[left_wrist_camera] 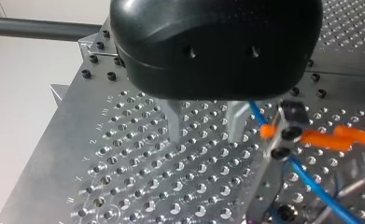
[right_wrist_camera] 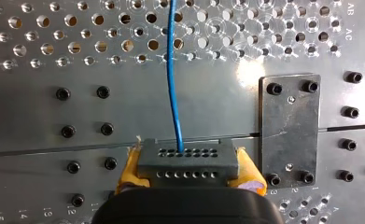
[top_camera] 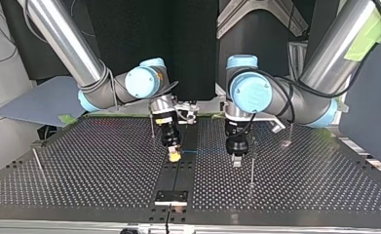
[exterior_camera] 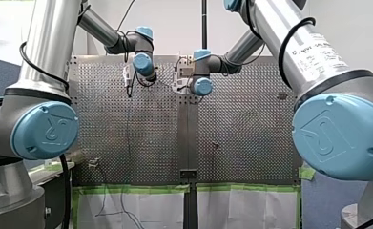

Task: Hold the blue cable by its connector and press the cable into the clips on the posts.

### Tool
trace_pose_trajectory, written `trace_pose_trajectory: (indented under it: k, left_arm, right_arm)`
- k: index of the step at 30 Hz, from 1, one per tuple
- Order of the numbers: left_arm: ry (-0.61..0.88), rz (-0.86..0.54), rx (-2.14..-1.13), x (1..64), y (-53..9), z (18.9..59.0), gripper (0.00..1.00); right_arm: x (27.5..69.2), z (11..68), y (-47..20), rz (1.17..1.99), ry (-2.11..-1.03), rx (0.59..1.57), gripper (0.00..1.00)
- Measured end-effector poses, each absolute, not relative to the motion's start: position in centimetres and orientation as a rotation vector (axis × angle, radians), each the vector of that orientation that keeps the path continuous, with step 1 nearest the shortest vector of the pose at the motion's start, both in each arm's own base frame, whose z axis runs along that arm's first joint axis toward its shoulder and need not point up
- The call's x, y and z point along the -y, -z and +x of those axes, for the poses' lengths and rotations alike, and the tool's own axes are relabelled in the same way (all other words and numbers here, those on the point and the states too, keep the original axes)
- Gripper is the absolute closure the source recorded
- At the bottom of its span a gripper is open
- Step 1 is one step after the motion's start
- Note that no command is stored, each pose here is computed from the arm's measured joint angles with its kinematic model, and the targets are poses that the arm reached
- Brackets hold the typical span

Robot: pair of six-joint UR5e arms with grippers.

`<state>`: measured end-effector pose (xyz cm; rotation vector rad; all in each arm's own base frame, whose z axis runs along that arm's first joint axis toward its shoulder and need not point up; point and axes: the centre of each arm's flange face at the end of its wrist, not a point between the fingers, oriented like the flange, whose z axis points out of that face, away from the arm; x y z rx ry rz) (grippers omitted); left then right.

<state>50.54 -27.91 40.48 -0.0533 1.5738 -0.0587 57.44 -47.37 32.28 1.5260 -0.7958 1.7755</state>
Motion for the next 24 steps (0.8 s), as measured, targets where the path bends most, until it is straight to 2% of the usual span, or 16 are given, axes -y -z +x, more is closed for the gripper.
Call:
trace_pose_trajectory:
  k: [1,2,11,24]
  left_arm:
    - [0.054,-0.054,-1.573,27.9,-40.5,50.5,0.93]
    - [0.051,-0.053,-1.573,28.0,-40.5,50.5,1.0]
    - [0.049,-0.038,-1.562,28.7,-40.6,50.2,1.0]
    - [0.111,-0.052,-1.494,30.3,-41.3,50.1,1.0]
  right_arm:
    - [47.4,57.4,-32.3,1.526,-1.775,0.796,1.0]
    - [47.4,57.4,-32.3,1.526,-1.775,0.796,1.0]
    - [47.4,57.3,-32.2,1.535,-1.767,0.802,1.0]
    - [48.2,56.2,-31.6,1.553,-1.737,0.835,1.0]
